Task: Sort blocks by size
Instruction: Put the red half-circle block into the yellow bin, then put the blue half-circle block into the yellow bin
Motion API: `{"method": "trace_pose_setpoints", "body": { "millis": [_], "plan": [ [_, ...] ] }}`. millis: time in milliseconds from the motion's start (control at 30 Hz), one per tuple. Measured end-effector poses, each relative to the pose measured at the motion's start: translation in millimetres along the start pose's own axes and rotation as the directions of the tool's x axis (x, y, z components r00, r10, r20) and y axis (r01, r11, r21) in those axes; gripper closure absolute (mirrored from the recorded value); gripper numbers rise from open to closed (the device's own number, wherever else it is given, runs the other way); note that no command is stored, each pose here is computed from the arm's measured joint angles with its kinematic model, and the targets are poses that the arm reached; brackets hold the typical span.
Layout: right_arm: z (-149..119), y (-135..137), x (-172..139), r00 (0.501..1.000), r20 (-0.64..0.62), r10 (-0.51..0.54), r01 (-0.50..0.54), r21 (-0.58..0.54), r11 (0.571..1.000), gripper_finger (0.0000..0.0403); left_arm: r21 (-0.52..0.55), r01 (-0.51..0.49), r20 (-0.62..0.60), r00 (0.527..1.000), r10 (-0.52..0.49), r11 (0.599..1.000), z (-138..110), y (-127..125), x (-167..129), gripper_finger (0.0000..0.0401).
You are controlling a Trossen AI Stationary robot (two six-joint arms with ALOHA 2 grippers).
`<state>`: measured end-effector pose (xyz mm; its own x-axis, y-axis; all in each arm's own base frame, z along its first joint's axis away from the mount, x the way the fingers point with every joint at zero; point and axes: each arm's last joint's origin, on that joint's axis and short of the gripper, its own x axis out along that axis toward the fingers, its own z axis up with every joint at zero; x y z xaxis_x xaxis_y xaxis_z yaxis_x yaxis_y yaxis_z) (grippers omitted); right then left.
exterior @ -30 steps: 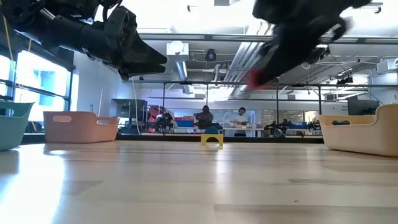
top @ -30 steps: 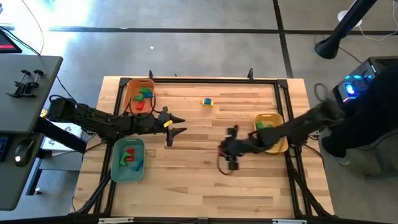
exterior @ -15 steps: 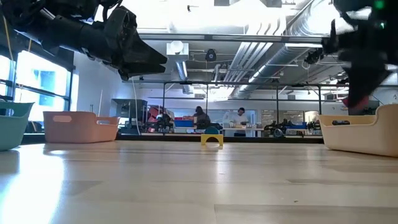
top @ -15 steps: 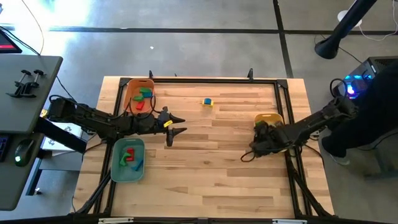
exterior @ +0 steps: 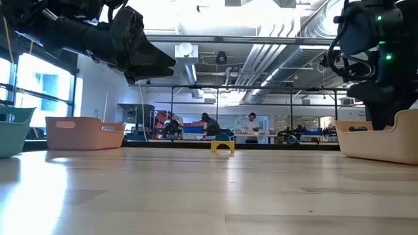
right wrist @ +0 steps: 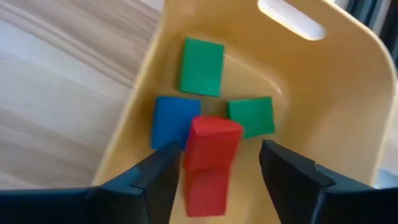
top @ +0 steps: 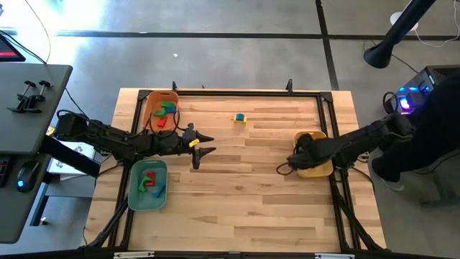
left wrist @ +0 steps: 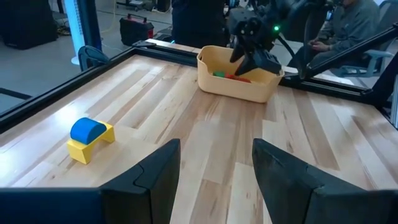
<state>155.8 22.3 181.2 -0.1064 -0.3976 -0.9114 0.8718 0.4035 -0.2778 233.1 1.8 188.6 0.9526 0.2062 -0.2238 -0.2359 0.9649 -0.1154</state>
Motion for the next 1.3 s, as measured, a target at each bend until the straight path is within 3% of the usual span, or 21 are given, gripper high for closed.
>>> {"method": "trace_pose_setpoints", "body": {
  "millis": [200, 400, 533, 633, 800, 1033, 1133, 1233, 1300],
  "plan": [
    [2.0, -4.5, 1.0, 0.999, -0.014, -0.04, 0.04, -0.011, 0.999, 0.016, -0.003, 0.0, 0.0, 1.0, 0.0, 1.0, 0.0, 0.0, 0.0, 0.0216],
    [8.5, -2.9, -14.1, 0.992, 0.113, -0.047, 0.047, -0.004, 0.999, 0.0164, -0.007, -0.001, 0.0, 1.0, 0.001, 1.0, 0.0, 0.1, 0.0, 0.0216],
    [19.4, 3.8, -41.9, 0.986, 0.165, 0.032, -0.035, 0.014, 0.999, 0.0165, -0.003, -0.001, 0.003, 1.0, 0.001, 1.0, 0.3, 0.0, 0.0, 0.0216],
    [26.7, 11.9, -61.6, 0.959, 0.254, 0.124, -0.117, -0.042, 0.992, 0.0165, 0.022, -0.005, 0.028, 1.0, 0.004, 1.0, 2.4, -1.2, -0.3, 0.0216],
    [36.7, 36.1, -80.3, 0.839, 0.442, 0.316, -0.223, -0.25, 0.942, 0.0165, 0.025, -0.03, 0.061, 0.998, 0.028, 0.999, 5.4, -0.6, -0.4, 0.0216],
    [52.6, 68.8, -65.2, 0.621, 0.513, 0.593, -0.35, -0.495, 0.795, 0.0165, 0.063, -0.134, 0.095, 0.987, 0.128, 0.989, 16.6, 3.7, 11.6, 0.0234],
    [57.2, 74.1, -50.0, 0.508, 0.521, 0.686, -0.425, -0.541, 0.726, 0.0165, 0.108, -0.19, 0.056, 0.981, 0.184, 0.976, 29.4, 11.2, 29.4, 0.0249],
    [56.8, 74.8, -36.3, 0.397, 0.546, 0.738, -0.499, -0.547, 0.673, 0.0165, 0.223, -0.235, -0.052, 0.966, 0.252, 0.946, 41.2, 23.6, 51.3, 0.026],
    [53.2, 75.0, -27.0, 0.348, 0.557, 0.754, -0.531, -0.546, 0.648, 0.0165, 0.288, -0.228, -0.122, 0.954, 0.272, 0.93, 49.3, 35.1, 66.6, 0.0261]
  ]
}}
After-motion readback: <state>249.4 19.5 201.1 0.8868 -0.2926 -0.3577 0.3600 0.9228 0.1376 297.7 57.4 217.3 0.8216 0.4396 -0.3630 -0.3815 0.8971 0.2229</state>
